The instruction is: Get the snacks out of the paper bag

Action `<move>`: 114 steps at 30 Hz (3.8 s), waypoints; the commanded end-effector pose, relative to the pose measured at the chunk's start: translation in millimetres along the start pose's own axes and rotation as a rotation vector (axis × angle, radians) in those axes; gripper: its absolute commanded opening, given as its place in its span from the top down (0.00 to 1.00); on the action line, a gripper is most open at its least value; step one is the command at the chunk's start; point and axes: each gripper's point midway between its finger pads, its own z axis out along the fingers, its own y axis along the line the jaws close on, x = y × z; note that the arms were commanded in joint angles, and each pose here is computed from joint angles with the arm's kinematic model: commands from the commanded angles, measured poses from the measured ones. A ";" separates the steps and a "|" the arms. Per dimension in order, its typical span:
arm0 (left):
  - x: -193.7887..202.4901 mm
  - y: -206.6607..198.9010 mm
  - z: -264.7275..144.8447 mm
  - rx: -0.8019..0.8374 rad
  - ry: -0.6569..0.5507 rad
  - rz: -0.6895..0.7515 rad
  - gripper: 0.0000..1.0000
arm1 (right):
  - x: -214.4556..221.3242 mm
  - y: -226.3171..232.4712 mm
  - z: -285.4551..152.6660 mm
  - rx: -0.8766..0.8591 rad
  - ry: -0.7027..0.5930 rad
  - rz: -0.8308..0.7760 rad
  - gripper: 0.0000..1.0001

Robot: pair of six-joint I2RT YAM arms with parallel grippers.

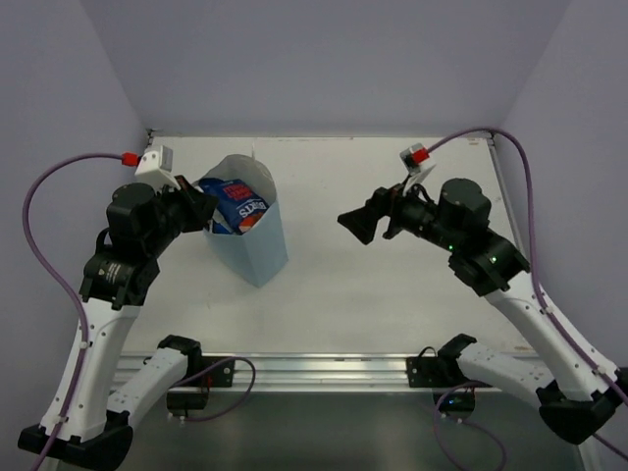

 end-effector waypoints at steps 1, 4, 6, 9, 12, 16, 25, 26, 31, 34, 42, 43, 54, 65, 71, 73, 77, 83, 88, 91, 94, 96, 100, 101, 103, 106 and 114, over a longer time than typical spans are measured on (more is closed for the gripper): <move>11.1 2.0 -5.3 0.005 0.019 0.007 0.91 | -16.8 9.3 32.7 0.056 -0.020 -0.037 0.01; 12.0 8.2 -7.5 -0.025 0.014 0.013 0.80 | -27.8 29.0 55.5 0.074 -0.004 -0.053 0.01; 11.6 12.4 -8.9 -0.047 0.008 0.017 0.66 | -13.0 26.1 88.7 0.125 0.076 -0.066 0.01; 13.7 19.4 -11.7 -0.081 0.014 0.029 0.46 | -17.8 32.4 121.4 0.166 0.115 -0.074 0.01; 12.4 27.8 -14.9 -0.128 0.007 0.035 0.19 | -6.1 25.4 152.4 0.207 0.141 -0.075 0.01; 14.5 36.7 -22.8 -0.176 0.011 0.042 0.00 | -5.2 18.8 184.5 0.250 0.157 -0.075 0.11; 12.3 49.1 -32.8 -0.242 -0.005 0.069 0.00 | 13.2 6.8 236.0 0.263 0.172 -0.092 0.35; 11.2 49.5 -33.5 -0.245 -0.010 0.070 0.00 | 15.4 5.1 239.8 0.269 0.177 -0.091 0.39; 13.9 56.4 -32.4 -0.273 -0.006 0.086 0.00 | 19.2 1.0 256.6 0.275 0.183 -0.111 0.57; 14.8 58.8 -32.0 -0.282 -0.003 0.096 0.00 | 27.8 -3.8 260.4 0.285 0.210 -0.123 0.69; 4.7 51.2 -30.7 -0.245 -0.008 0.162 0.00 | 31.5 -9.3 254.5 0.294 0.241 -0.187 1.00; 4.1 49.6 -28.8 -0.239 -0.002 0.167 0.00 | 29.0 -10.3 250.9 0.298 0.239 -0.196 1.00; -17.0 -3.0 -11.4 -0.022 0.026 0.126 0.00 | -43.9 -33.2 155.8 0.499 0.057 -0.359 1.00; -14.8 -62.8 18.9 0.194 0.110 0.012 0.03 | -80.5 -89.4 80.5 0.696 -0.042 -0.368 1.00; 14.8 -128.9 39.4 0.307 0.183 -0.037 0.06 | -94.7 -98.3 49.9 0.792 -0.110 -0.398 1.00; 34.8 -155.0 45.7 0.334 0.222 -0.034 0.07 | -95.4 -105.5 36.7 0.849 -0.136 -0.391 1.00; 59.8 -178.8 62.6 0.320 0.249 -0.038 0.08 | -87.4 -110.5 21.4 0.869 -0.184 -0.371 1.00; 85.0 -189.2 76.4 0.284 0.248 -0.111 0.15 | -46.4 -118.0 11.8 0.849 -0.155 -0.312 1.00; 105.6 -189.7 84.1 0.258 0.281 -0.107 0.16 | -28.8 -115.5 10.2 0.829 -0.139 -0.272 1.00; 113.9 -186.9 92.1 0.233 0.292 -0.101 0.17 | -25.3 -111.0 10.3 0.814 -0.142 -0.259 1.00; 120.0 -187.5 98.8 0.224 0.305 -0.095 0.18 | -31.0 -104.7 9.2 0.801 -0.163 -0.258 1.00; 124.8 -187.2 104.1 0.213 0.314 -0.090 0.18 | -38.0 -100.7 8.2 0.796 -0.180 -0.263 1.00; 122.1 -188.5 109.4 0.201 0.302 -0.083 0.19 | -47.0 -95.9 8.5 0.786 -0.199 -0.274 1.00; 118.9 -184.7 109.0 0.182 0.293 -0.067 0.19 | -49.1 -94.7 9.1 0.782 -0.201 -0.276 1.00; 106.3 -184.2 105.2 0.171 0.267 -0.051 0.19 | -50.5 -92.4 9.9 0.772 -0.203 -0.277 1.00; 85.9 -169.3 95.5 0.105 0.218 0.003 0.18 | -51.8 -90.4 10.7 0.758 -0.204 -0.278 1.00; 33.0 -179.8 71.8 0.144 0.111 0.037 0.16 | -51.9 -90.7 10.7 0.760 -0.203 -0.289 1.00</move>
